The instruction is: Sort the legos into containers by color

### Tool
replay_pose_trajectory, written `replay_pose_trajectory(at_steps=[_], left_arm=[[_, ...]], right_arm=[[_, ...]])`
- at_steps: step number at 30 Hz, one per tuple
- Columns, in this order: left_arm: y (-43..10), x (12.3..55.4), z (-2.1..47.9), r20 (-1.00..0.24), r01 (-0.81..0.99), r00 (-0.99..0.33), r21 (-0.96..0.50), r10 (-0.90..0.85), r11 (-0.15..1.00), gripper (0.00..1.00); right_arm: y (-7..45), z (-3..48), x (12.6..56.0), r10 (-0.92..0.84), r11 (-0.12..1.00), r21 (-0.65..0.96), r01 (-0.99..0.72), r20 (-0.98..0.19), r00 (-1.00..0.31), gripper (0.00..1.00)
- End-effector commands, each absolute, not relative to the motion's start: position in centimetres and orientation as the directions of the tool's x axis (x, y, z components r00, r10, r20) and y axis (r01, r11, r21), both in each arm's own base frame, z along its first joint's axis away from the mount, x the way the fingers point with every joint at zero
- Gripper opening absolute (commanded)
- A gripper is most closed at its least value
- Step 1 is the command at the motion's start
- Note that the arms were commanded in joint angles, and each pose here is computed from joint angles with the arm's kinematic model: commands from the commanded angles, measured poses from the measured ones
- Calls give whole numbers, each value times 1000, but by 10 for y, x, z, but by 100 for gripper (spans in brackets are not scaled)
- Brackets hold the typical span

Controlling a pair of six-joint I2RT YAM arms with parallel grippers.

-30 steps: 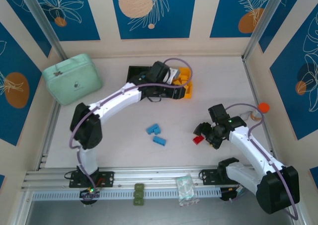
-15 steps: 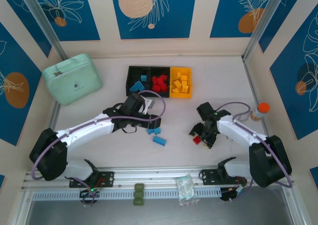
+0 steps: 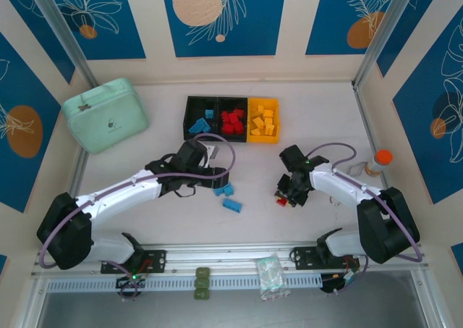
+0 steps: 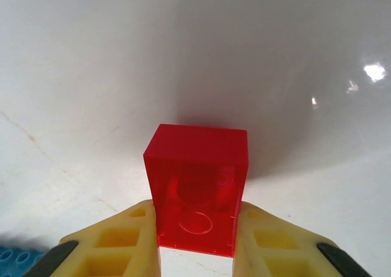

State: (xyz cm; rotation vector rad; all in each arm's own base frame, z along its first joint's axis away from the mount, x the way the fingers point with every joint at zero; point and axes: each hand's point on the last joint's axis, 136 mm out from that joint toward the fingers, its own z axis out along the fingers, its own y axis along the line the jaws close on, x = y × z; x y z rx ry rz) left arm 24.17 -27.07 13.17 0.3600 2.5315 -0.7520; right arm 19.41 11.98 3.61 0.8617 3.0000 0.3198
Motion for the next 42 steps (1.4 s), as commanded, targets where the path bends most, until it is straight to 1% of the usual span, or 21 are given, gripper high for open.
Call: replay_pose_trajectory(at_steps=[1, 5, 9, 13, 16, 24, 27, 32, 38, 42], left_arm=[[-254, 243, 131, -506, 314, -860, -430, 62, 846, 68], [-240, 245, 129, -490, 255, -872, -437, 9, 863, 68], [-217, 245, 126, -474, 172, -878, -435, -62, 884, 68], [-187, 242, 118, -443, 60, -884, -422, -148, 904, 68], [-174, 238, 114, -425, 11, -884, -429, -192, 903, 68], [-162, 229, 114, -411, -42, -876, -456, -251, 889, 68], [-160, 227, 113, -403, -57, -877, -455, -262, 889, 68], [-160, 225, 113, -397, -67, -874, -473, -281, 879, 68], [-164, 227, 115, -392, -66, -875, -485, -285, 872, 68], [-165, 228, 112, -384, -69, -878, -487, -285, 871, 68]], right_arm=[[125, 46, 202, 504, 840, 215, 498, 32, -863, 26], [135, 61, 212, 468, 854, 254, 453, 5, -884, 26], [152, 87, 237, 411, 874, 307, 378, -48, -911, 26], [177, 108, 272, 347, 888, 352, 296, -90, -934, 26], [198, 121, 302, 298, 894, 382, 233, -119, -947, 26], [246, 145, 392, 200, 901, 421, 101, -196, -960, 27], [253, 145, 426, 196, 903, 419, 93, -209, -958, 27], [255, 137, 474, 229, 896, 425, 126, -201, -953, 27], [256, 125, 517, 284, 865, 472, 173, -175, -943, 29], [256, 120, 534, 307, 848, 495, 188, -170, -937, 29]])
